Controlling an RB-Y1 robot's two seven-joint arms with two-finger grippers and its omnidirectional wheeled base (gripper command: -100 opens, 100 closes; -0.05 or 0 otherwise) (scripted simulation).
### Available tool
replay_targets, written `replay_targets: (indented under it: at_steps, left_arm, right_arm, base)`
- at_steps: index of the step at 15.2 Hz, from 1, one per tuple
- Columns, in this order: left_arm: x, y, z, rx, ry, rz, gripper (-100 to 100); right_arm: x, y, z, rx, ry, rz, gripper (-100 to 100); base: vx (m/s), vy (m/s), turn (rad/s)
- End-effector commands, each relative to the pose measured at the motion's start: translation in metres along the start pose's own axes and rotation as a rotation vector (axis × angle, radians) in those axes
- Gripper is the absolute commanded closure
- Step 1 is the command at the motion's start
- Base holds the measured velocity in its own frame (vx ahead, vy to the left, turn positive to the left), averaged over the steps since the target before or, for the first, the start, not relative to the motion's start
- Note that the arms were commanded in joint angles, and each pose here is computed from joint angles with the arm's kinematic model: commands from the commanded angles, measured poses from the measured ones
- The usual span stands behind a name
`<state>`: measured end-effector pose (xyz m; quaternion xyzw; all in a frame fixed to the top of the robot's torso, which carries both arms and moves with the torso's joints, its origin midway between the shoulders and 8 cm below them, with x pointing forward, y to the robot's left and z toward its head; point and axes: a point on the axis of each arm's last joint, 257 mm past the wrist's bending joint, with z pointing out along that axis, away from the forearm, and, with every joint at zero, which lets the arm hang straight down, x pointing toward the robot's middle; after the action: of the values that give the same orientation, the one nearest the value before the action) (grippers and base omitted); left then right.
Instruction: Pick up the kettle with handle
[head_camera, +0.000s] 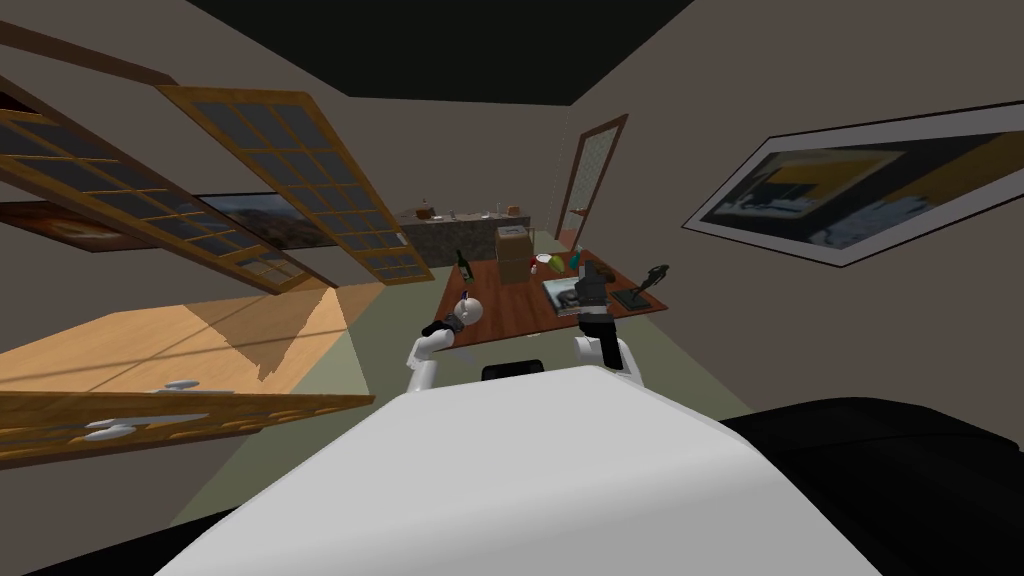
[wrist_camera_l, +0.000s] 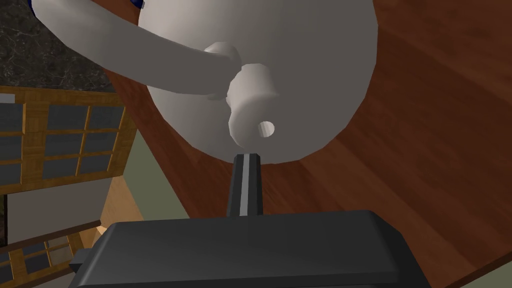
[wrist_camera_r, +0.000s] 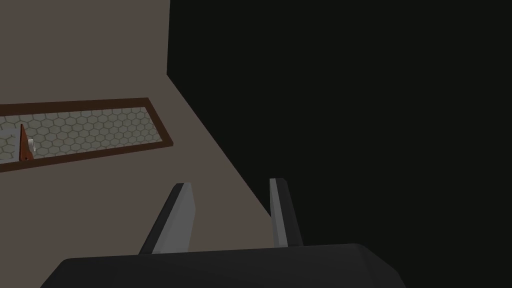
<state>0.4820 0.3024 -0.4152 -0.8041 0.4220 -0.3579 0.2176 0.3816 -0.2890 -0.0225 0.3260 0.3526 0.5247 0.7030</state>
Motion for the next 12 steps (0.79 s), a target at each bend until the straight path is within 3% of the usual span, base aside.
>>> replay_targets:
  at_steps: [1, 4, 5, 6, 12]
  left_arm:
    - [-0.002, -0.001, -0.005, 0.0, -0.003, 0.004, 100]
    - [-0.002, -0.003, -0.008, 0.001, -0.004, 0.005, 100]
    - [0.009, -0.01, -0.012, 0.011, 0.015, 0.011, -100]
    - [0.001, -0.006, -0.009, 0.004, 0.001, 0.007, -100]
    - [0.005, 0.0, 0.009, -0.003, 0.002, 0.002, -100]
  right_arm:
    - [0.0, 0.0, 0.0, 0.0, 0.0, 0.0, 0]
    - [0.0, 0.0, 0.0, 0.0, 0.0, 0.0, 0]
    - [0.0, 0.0, 0.0, 0.0, 0.0, 0.0, 0]
    - [0.0, 0.0, 0.0, 0.0, 0.0, 0.0, 0]
    - [0.0, 0.0, 0.0, 0.0, 0.0, 0.0, 0]
  base:
    - [-0.01, -0.046, -0.005]
    - [-0.008, -0.031, -0.005]
    - [-0.036, -0.023, -0.048]
    - [-0.032, -0.015, -0.026]
    - [0.01, 0.024, 0.009]
